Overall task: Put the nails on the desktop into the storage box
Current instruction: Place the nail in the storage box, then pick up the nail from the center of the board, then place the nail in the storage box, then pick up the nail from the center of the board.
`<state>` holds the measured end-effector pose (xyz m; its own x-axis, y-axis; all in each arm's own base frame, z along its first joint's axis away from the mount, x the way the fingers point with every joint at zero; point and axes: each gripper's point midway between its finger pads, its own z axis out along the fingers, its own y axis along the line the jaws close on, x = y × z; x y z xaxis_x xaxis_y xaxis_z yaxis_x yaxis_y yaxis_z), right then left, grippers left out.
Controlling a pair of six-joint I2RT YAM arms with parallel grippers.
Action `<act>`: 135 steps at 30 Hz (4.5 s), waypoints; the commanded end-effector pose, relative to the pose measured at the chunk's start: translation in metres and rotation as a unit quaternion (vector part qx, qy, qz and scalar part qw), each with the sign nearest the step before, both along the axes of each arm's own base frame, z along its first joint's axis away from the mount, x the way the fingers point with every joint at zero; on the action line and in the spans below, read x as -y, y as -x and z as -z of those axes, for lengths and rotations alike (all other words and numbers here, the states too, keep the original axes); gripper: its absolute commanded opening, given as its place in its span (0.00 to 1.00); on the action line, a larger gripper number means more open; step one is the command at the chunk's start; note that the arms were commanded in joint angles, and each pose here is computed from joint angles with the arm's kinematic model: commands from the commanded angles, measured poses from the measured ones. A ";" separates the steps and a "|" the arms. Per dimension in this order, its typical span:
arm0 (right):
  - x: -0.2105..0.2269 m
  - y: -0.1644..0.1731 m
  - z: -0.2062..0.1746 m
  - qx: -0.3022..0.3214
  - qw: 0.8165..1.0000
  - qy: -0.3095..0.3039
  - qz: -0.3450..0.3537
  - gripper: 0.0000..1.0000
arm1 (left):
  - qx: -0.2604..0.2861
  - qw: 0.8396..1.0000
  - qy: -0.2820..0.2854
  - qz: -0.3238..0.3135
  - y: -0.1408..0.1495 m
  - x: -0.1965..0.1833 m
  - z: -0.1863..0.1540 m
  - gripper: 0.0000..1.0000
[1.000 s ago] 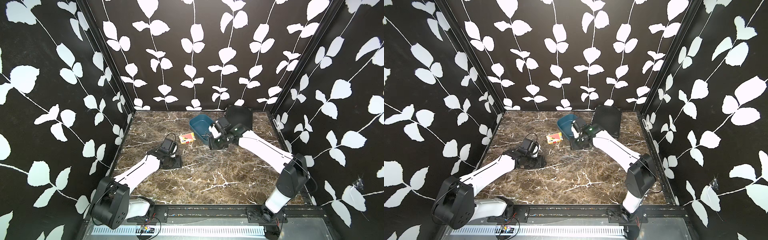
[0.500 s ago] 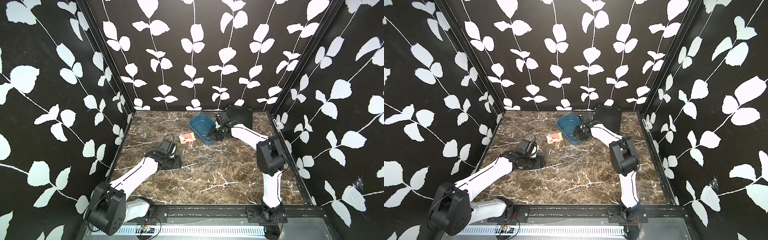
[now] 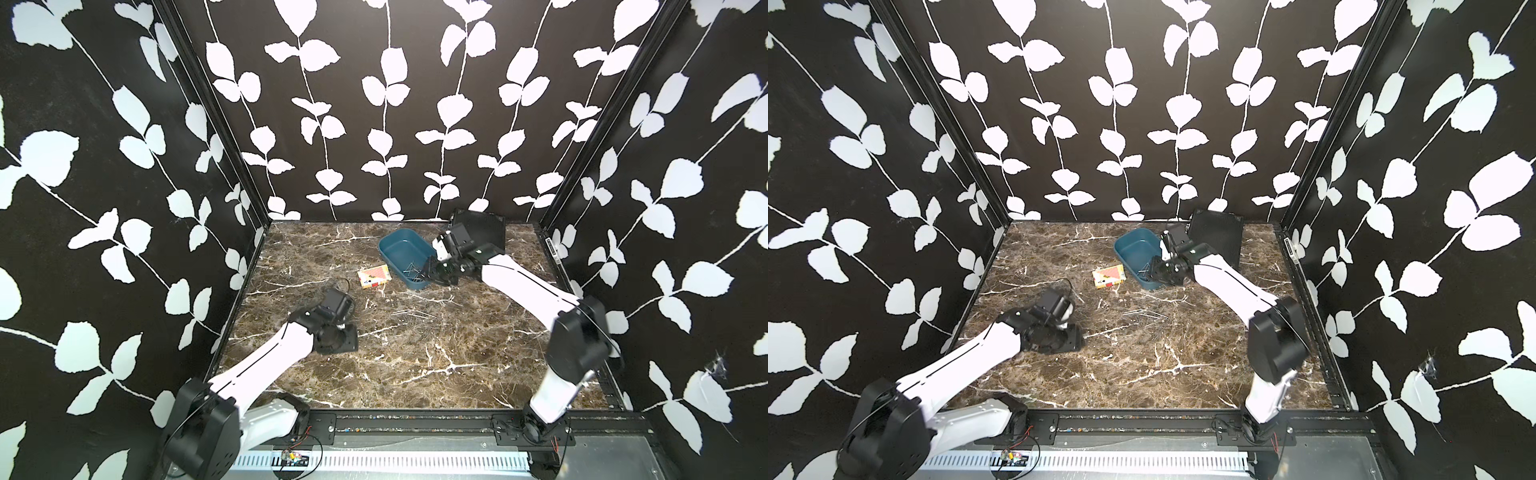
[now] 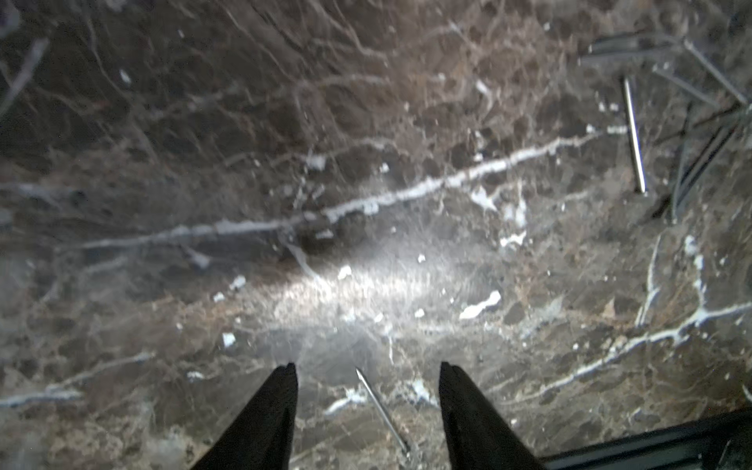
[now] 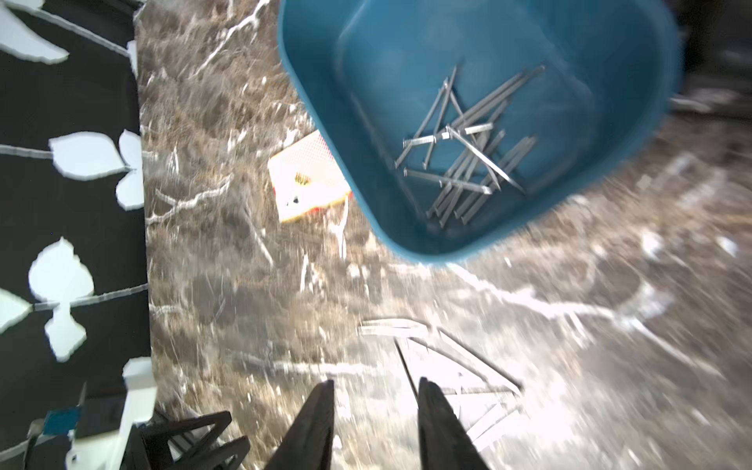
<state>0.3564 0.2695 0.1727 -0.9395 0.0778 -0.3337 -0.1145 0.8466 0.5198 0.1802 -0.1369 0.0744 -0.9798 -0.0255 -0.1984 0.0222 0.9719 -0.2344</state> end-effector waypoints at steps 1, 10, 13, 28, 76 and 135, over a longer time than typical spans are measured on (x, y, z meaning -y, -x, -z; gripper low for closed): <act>0.015 0.014 0.028 -0.022 0.999 0.042 -0.010 0.35 | -0.055 0.996 -0.047 -0.049 0.033 -0.021 0.017 0.58; 0.003 0.028 0.024 -0.029 0.998 0.047 -0.038 0.34 | -0.098 0.990 -0.002 -0.102 0.049 -0.002 0.045 0.56; -0.002 0.031 0.019 -0.026 0.998 0.035 -0.049 0.33 | -0.103 0.990 -0.009 -0.092 0.054 0.008 0.049 0.56; -0.004 0.046 -0.015 0.018 0.994 -0.015 -0.105 0.33 | -0.122 0.981 -0.079 -0.129 0.068 0.016 0.072 0.45; 0.083 0.070 -0.048 0.035 0.995 0.007 0.096 0.39 | 0.190 0.932 -0.040 0.306 -0.256 0.201 -0.091 0.00; 0.003 0.019 0.115 0.003 0.948 0.224 -0.228 0.43 | 0.053 0.982 -0.029 0.179 -0.065 0.059 -0.057 0.61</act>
<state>0.3306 0.2637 0.0585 -0.8587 -0.4477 -0.2493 -0.4907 0.8587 0.1478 0.2493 -0.2001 0.1290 -0.9034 0.3049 -0.3014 0.3638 0.9172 -0.1625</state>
